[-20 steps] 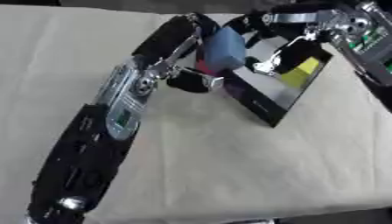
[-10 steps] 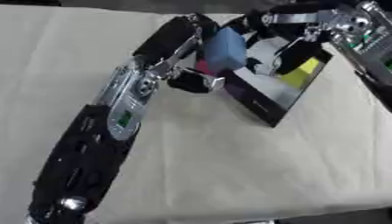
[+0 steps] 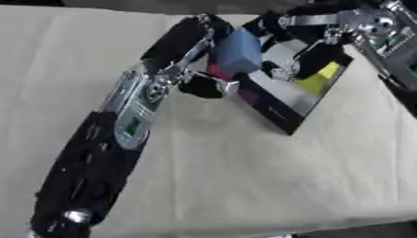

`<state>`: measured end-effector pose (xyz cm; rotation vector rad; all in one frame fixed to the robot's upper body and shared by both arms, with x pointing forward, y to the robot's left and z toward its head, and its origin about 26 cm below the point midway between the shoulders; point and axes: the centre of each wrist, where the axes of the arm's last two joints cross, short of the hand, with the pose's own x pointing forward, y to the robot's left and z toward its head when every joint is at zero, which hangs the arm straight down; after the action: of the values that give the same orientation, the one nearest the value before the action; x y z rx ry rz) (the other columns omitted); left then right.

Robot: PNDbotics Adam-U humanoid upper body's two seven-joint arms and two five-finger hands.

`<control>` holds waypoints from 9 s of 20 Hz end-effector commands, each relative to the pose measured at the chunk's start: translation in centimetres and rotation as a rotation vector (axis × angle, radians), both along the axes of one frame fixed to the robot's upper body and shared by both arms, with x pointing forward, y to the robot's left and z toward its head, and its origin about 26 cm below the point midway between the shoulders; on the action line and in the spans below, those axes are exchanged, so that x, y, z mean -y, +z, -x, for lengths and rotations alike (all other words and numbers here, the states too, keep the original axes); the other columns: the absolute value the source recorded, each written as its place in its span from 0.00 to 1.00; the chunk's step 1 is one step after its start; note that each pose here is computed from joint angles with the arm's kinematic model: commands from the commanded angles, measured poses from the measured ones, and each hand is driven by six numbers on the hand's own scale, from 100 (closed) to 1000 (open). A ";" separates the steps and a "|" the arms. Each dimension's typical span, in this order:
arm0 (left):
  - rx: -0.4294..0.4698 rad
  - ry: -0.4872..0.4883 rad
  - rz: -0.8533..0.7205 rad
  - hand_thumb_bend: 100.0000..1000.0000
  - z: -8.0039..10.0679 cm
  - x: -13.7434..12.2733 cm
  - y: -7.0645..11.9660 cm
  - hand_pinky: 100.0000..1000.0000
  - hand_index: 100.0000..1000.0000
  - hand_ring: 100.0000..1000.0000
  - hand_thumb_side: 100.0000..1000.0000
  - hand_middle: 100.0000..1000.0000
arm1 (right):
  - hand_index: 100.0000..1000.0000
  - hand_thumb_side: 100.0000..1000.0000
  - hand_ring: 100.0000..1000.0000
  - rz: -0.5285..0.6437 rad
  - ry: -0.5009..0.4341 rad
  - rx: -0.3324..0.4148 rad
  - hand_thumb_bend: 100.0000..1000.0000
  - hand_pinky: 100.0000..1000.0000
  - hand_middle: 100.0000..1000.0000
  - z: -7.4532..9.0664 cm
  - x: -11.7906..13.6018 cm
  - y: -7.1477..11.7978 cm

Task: Pick up the objects with one hand, pass them to the other hand, and then place them into the box on the other side of the table.

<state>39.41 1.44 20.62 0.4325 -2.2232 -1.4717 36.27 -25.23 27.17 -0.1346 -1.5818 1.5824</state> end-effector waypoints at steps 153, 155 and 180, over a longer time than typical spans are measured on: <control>0.151 0.194 0.087 0.67 -0.8 -1.7 -1.2 0.77 0.81 0.76 0.58 0.71 | 0.56 0.11 0.66 -0.232 -0.353 -0.025 0.00 0.54 0.35 -0.1 5.7 0.4; 0.159 0.189 0.081 0.68 -0.9 -1.9 -1.3 0.77 0.81 0.76 0.58 0.71 | 0.56 0.10 0.66 -0.253 -0.403 -0.003 0.00 0.54 0.35 0.0 6.6 0.4; 0.189 0.142 0.052 0.71 -0.7 -2.1 -1.6 0.77 0.80 0.76 0.56 0.71 | 0.56 0.00 0.66 -0.280 -0.678 0.101 0.00 0.54 0.35 -1.2 11.4 -1.8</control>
<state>40.25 3.63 17.97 0.7109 -2.2772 -1.3493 37.88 -35.95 23.64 -0.4870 -1.5622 0.8260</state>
